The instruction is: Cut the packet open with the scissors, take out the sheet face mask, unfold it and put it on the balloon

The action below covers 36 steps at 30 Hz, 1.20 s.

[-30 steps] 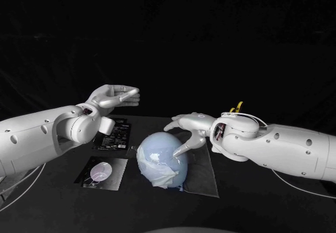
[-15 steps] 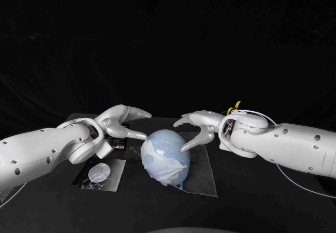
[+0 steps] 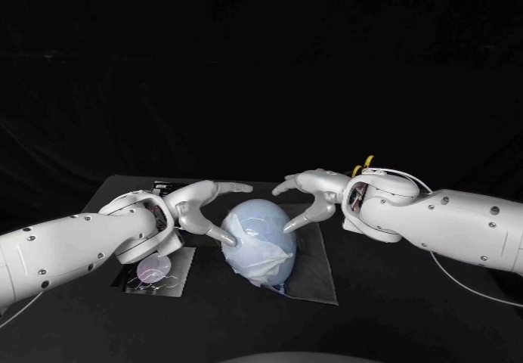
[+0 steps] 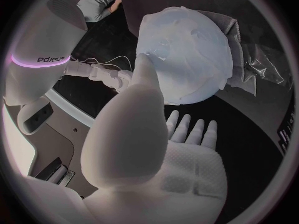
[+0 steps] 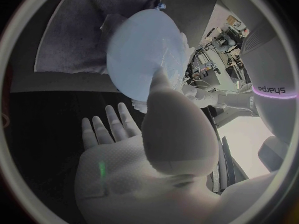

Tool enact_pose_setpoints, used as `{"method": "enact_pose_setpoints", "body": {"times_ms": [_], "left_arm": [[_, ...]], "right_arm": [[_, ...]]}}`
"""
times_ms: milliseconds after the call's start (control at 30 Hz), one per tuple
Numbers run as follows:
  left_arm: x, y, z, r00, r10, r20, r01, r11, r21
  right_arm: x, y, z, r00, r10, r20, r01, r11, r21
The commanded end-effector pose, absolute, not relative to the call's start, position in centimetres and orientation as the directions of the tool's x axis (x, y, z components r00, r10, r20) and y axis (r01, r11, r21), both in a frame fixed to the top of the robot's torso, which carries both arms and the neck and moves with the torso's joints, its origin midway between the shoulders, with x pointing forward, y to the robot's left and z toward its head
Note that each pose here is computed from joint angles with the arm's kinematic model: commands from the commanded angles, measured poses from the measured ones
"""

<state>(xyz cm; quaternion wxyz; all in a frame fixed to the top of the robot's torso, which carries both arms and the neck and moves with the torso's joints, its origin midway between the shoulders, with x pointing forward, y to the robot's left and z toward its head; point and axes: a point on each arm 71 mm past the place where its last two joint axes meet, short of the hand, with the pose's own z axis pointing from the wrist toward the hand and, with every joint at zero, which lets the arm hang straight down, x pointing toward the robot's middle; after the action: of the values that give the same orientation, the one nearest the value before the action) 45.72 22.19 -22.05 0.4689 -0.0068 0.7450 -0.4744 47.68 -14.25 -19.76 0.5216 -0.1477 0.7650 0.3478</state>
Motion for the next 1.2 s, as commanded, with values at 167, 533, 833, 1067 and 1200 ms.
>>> {"method": "enact_pose_setpoints", "body": {"times_ms": [167,533,833,1067,1200], "left_arm": [[46.1,21.3,-22.3,-0.511,-0.391,-0.765,0.485,0.604,-0.633],[46.8,20.4,-22.5,-0.488,-0.406,-0.772,0.469,0.624,-0.625],[47.0,19.3,-22.1,-0.492,-0.487,-0.722,0.433,0.583,-0.688],[47.0,18.3,-21.5,-0.505,-0.525,-0.685,0.415,0.548,-0.726],[47.1,17.9,-21.1,-0.503,-0.535,-0.678,0.411,0.542,-0.733]], "right_arm": [[47.7,-14.6,-19.7,-0.398,0.15,-0.905,-0.593,0.711,0.378],[47.1,-15.3,-18.1,-0.333,0.354,-0.874,-0.584,0.65,0.486],[45.5,-15.2,-17.8,-0.372,0.458,-0.807,-0.508,0.627,0.59],[44.6,-15.2,-19.2,-0.387,0.494,-0.779,-0.412,0.663,0.625],[44.6,-15.2,-20.1,-0.38,0.509,-0.772,-0.353,0.692,0.63]]}}
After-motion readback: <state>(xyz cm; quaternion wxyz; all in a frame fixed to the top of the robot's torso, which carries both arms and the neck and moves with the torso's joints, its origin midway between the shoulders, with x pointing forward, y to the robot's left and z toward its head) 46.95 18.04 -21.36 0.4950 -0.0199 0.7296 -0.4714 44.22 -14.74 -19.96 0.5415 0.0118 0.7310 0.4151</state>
